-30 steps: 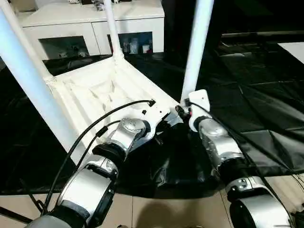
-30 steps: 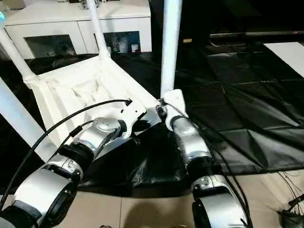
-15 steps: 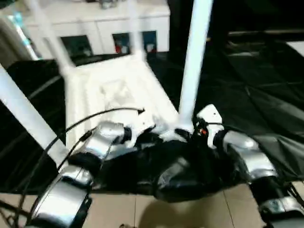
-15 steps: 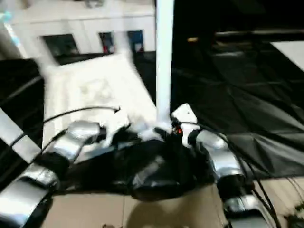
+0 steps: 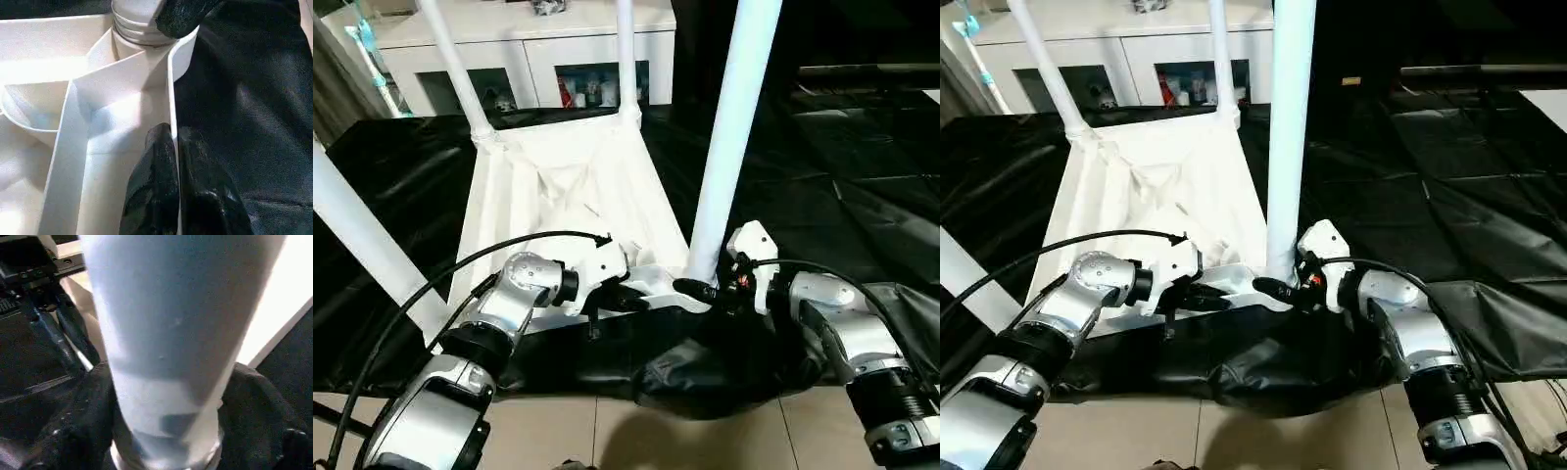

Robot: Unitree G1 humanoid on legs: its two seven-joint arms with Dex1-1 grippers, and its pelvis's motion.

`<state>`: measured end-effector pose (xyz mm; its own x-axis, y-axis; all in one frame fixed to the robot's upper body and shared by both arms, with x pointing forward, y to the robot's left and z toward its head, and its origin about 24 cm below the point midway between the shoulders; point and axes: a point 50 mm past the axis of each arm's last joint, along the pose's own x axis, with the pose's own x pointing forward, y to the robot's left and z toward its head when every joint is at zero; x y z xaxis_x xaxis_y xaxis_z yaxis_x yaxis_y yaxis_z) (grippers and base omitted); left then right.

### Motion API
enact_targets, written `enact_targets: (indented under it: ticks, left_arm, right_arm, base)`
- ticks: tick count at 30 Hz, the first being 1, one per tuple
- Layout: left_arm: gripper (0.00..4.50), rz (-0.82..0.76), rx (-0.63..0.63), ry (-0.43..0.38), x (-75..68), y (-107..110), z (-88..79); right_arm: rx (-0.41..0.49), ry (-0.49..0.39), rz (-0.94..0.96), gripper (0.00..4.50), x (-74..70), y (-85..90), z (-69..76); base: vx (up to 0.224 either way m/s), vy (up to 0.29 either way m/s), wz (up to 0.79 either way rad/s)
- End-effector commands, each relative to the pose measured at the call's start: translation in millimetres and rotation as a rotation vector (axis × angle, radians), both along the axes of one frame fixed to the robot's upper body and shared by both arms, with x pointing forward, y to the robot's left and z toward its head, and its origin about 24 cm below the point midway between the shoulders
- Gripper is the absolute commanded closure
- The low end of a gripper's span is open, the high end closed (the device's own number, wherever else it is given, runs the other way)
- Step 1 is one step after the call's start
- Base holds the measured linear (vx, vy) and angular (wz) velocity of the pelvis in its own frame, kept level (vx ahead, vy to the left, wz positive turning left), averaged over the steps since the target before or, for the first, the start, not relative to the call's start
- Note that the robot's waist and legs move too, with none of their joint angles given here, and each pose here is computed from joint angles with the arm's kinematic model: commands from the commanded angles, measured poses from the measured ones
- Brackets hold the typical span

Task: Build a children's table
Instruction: Rotate leg to tighten

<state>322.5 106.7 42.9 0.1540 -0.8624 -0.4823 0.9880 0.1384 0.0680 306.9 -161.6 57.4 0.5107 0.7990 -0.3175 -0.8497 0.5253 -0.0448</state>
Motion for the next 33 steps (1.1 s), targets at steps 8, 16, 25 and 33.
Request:
enact_targets:
  ticks: [8, 16, 25, 33]
  left_arm:
    - [4.5, -0.008, -0.031, 0.016, -3.3, -1, -1.0]
    - [4.5, -0.005, -0.029, 0.021, -3.9, -1, -2.0]
    - [4.5, 0.119, -0.03, 0.012, 6.1, -6, -2.0]
    - [4.5, 0.346, -0.017, -0.036, 28.6, -27, 4.5]
  right_arm:
    - [-0.052, 0.018, 0.041, 1.96, -7.5, -1.5, -5.4]
    - [-0.047, 0.025, 0.031, 1.99, -7.7, -1.3, -7.2]
    - [-0.028, 0.047, -0.17, 1.99, 7.3, 4.8, -14.3]
    - [-0.021, 0.092, -0.384, 2.01, 19.0, 38.9, -27.3]
  base:
    - [0.0, 0.0, 0.0]
    - [0.0, 0.0, 0.0]
    - [0.0, 0.0, 0.0]
    - [0.0, 0.0, 0.0]
